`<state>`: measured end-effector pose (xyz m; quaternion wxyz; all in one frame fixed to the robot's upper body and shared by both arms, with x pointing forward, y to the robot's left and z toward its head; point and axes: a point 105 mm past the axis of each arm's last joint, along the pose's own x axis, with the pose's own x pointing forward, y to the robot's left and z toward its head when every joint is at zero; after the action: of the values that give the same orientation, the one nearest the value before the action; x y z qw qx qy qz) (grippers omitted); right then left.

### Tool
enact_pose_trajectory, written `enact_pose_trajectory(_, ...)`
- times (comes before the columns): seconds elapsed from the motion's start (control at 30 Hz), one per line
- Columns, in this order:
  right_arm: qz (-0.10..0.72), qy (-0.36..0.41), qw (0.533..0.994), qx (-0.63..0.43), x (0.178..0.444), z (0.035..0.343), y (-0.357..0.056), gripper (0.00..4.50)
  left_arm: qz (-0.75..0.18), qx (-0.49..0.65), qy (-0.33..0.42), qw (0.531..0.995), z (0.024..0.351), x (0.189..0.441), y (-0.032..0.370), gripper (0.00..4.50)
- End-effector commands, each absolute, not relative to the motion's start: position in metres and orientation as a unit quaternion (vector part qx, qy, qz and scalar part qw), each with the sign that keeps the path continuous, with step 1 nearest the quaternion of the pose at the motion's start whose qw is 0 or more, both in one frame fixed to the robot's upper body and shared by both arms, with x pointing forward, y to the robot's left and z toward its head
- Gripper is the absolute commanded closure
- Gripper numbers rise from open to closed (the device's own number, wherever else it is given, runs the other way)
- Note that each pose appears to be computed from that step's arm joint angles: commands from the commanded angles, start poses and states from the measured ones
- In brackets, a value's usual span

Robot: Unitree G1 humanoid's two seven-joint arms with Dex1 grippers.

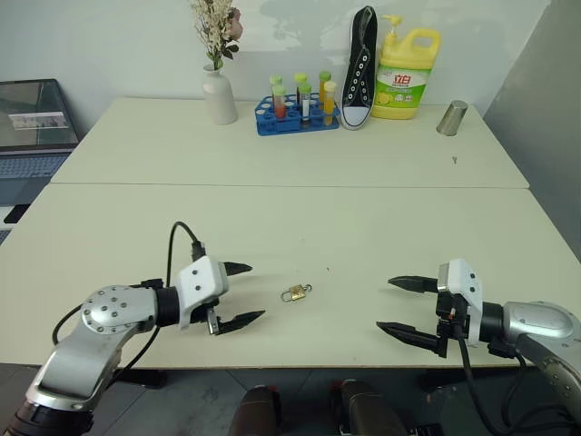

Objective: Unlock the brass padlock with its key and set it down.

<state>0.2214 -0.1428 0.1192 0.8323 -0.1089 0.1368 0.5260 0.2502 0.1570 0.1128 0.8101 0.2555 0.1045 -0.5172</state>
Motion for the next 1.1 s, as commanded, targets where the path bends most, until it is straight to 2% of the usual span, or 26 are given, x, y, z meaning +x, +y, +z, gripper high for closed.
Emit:
enact_pose_trajectory(0.03,0.523,0.131,0.834,-0.113,0.221,0.126,-0.135,0.00,-0.532,0.270,0.086,0.798,0.118,0.250,0.146,0.05)
enact_pose_trajectory(0.23,0.497,0.159,0.847,-0.103,0.231,0.126,-0.128,0.00,-0.548,0.267,0.104,0.786,0.099,0.260,0.132,0.05)
enact_pose_trajectory(0.57,0.501,0.175,0.841,-0.104,0.224,0.129,-0.111,0.00,-0.557,0.287,0.127,0.769,0.070,0.285,0.116,0.05)
enact_pose_trajectory(0.9,0.493,0.177,0.845,-0.110,0.219,0.130,-0.109,0.00,-0.559,0.280,0.160,0.764,0.066,0.291,0.107,0.05)
enact_pose_trajectory(1.1,0.488,0.175,0.848,-0.109,0.218,0.129,-0.109,0.00,-0.558,0.261,0.181,0.766,0.066,0.286,0.100,0.05)
